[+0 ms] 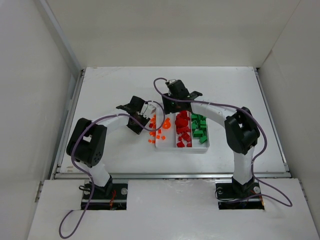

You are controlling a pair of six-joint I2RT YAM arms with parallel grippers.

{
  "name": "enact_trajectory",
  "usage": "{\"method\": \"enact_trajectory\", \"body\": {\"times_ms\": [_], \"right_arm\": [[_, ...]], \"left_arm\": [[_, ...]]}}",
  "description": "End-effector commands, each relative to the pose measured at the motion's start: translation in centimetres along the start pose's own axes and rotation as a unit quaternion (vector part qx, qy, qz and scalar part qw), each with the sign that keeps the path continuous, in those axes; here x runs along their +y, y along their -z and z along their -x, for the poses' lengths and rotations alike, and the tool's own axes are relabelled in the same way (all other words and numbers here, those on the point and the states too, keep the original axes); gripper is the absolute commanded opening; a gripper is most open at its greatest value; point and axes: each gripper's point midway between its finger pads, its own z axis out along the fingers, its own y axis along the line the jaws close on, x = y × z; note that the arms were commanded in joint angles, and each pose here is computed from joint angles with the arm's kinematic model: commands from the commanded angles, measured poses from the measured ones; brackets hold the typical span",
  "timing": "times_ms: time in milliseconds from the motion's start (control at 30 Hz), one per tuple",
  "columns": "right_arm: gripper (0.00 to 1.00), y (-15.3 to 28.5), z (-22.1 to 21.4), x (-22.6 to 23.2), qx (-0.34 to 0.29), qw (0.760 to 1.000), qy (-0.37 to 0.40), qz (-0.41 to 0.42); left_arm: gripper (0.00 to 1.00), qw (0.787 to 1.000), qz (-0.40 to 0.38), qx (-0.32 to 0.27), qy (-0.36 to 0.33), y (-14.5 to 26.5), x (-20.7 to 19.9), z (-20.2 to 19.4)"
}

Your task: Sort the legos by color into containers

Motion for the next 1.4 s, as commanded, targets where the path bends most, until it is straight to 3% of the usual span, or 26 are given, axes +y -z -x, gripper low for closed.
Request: {"method": "enact_trajectory", "body": {"times_ms": [0,200,333,467,533,700,967,1000,1067,1100,1133,1167,1300,1367], "right_arm": [[0.58,1.7,1.7,0.1,-0.03,1.0,0.009,-0.003],[0.58,1.7,1.5,0.0,-0.025,1.0,0.009,-0.005],[0.58,2.2,1.3,-0.1,-0.026,1.0,0.009,-0.004],[0.58,2.8,1.2,-0.5,-0.031,0.999,0.009,-0.013],[0.58,3.5,1.7,-0.8,-0.041,0.999,-0.008,-0.013],[0.58,5.5,2.7,-2.5,-0.07,0.995,-0.076,0.0],[0.58,11.2,5.5,-7.3,-0.15,0.979,-0.131,-0.048],[0.58,11.9,6.0,-8.3,-0.163,0.975,-0.137,-0.061],[0.59,12.9,5.6,-9.1,-0.167,0.973,-0.143,-0.071],[0.59,13.5,5.4,-9.7,-0.168,0.972,-0.147,-0.076],[0.59,13.5,5.4,-9.9,-0.169,0.971,-0.147,-0.08],[0.59,13.6,4.9,-9.9,-0.164,0.972,-0.147,-0.082],[0.59,14.7,4.9,-10.0,-0.176,0.97,-0.148,-0.082],[0.59,14.5,4.5,-10.1,-0.171,0.971,-0.143,-0.085]], "left_arm": [[0.31,1.0,0.005,0.011,0.007,-0.4,0.3,-0.6],[0.0,1.0,0.004,0.022,0.016,-0.7,0.3,-1.3],[0.0,0.999,-0.004,0.022,0.032,0.6,0.6,-1.1],[0.0,0.998,-0.001,-0.04,0.047,3.8,1.0,2.9],[0.0,0.994,-0.012,-0.1,0.033,6.6,0.5,6.5],[0.0,0.979,-0.065,-0.192,-0.03,9.8,-4.5,12.4],[0.0,0.979,-0.106,-0.167,-0.044,5.5,-8.5,14.3],[0.03,0.979,-0.106,-0.168,-0.044,5.0,-8.5,14.5],[0.22,0.975,-0.111,-0.185,-0.05,5.0,-9.0,15.2],[0.37,0.975,-0.111,-0.185,-0.05,4.6,-9.0,15.3],[0.37,0.975,-0.111,-0.185,-0.05,4.6,-9.0,15.3],[0.47,0.975,-0.111,-0.185,-0.05,4.3,-9.0,15.4],[0.7,0.976,-0.1,-0.189,-0.048,4.5,-8.6,15.7],[0.71,0.976,-0.093,-0.193,-0.047,4.8,-8.4,15.9]]}}
